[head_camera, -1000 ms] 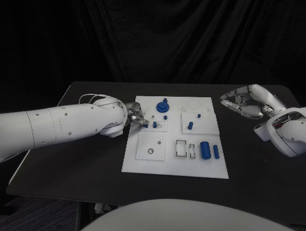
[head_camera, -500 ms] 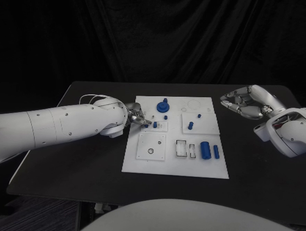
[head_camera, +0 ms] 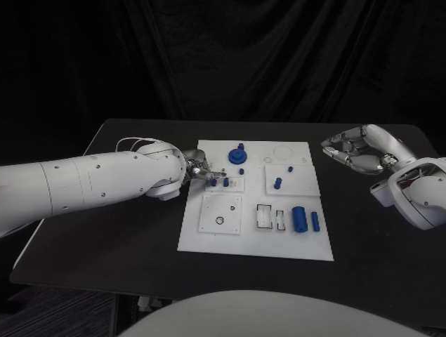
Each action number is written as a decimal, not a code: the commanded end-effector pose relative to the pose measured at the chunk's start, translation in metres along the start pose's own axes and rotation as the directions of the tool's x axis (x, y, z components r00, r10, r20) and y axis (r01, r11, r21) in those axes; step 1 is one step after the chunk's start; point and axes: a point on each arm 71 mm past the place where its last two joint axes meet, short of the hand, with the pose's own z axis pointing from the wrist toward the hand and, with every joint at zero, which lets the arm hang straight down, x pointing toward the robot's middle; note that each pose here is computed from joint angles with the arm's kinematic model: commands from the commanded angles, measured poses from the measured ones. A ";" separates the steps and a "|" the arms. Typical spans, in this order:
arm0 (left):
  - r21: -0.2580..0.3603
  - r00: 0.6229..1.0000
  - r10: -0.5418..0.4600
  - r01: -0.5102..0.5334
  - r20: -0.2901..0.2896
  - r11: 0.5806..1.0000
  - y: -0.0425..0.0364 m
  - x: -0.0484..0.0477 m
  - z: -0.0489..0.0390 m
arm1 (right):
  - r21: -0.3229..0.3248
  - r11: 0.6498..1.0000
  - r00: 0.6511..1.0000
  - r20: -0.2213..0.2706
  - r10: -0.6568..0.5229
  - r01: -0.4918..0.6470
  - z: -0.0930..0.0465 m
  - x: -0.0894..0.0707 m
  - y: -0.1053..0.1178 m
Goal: Assemble the parts on the task board
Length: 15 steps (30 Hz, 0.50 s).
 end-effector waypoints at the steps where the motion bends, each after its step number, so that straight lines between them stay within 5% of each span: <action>1: -0.022 1.000 0.005 -0.005 -0.030 1.000 0.0041 0.0056 0.0009 | 0.019 1.000 1.000 -0.010 0.000 0.000 -0.001 0.001 -0.002; 7: 0.012 1.000 -0.020 0.020 0.024 1.000 0.0042 0.0013 0.0000 | 0.020 1.000 1.000 -0.009 0.000 0.000 -0.002 0.001 -0.002; 15: 0.170 0.971 -0.067 0.028 0.229 0.985 -0.0007 -0.0137 -0.0096 | 0.023 1.000 1.000 -0.007 -0.001 0.001 -0.003 -0.001 -0.003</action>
